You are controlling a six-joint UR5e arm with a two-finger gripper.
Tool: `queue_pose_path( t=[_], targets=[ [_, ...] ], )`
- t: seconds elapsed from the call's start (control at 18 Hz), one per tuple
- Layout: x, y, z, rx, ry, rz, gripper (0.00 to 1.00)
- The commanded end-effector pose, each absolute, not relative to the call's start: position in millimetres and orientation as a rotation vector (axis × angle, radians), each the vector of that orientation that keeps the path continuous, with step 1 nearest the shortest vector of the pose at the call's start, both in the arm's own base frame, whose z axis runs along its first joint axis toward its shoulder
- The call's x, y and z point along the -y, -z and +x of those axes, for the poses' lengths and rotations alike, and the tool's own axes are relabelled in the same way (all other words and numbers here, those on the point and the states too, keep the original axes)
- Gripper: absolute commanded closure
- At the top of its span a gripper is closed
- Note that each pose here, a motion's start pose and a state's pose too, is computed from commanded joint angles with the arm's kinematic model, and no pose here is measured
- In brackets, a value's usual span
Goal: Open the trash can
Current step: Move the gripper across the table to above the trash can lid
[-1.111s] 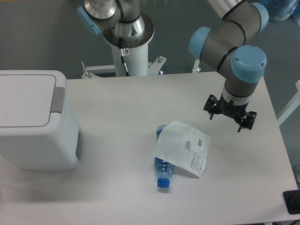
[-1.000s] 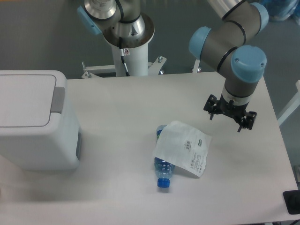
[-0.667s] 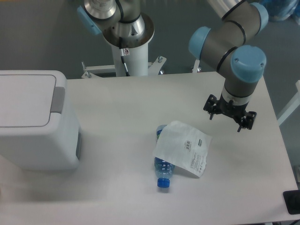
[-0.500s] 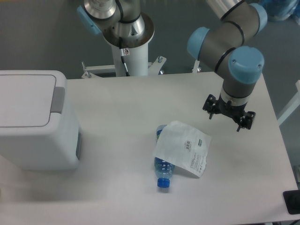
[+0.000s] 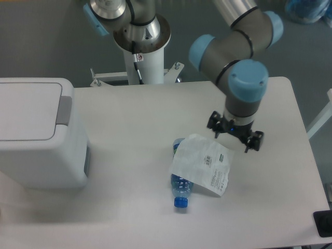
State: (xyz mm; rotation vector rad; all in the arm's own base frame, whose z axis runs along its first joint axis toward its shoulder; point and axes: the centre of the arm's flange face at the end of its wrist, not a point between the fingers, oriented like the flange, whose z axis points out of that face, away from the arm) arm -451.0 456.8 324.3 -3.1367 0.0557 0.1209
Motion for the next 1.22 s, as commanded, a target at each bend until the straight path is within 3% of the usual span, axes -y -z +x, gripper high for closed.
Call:
queue_pose_path(
  t=[0.22, 0.61, 1.0, 1.22],
  targets=[
    [-473, -342, -439, 0.159, -0.034, -3.006, 0.0],
    [-473, -360, -429, 0.202, -0.017, -2.947, 0.0],
    [-483, -421, -383, 0.252, 0.011, -2.813, 0.0],
    [-500, -449, -366, 0.247, 0.105, -2.838, 0.0]
  ],
)
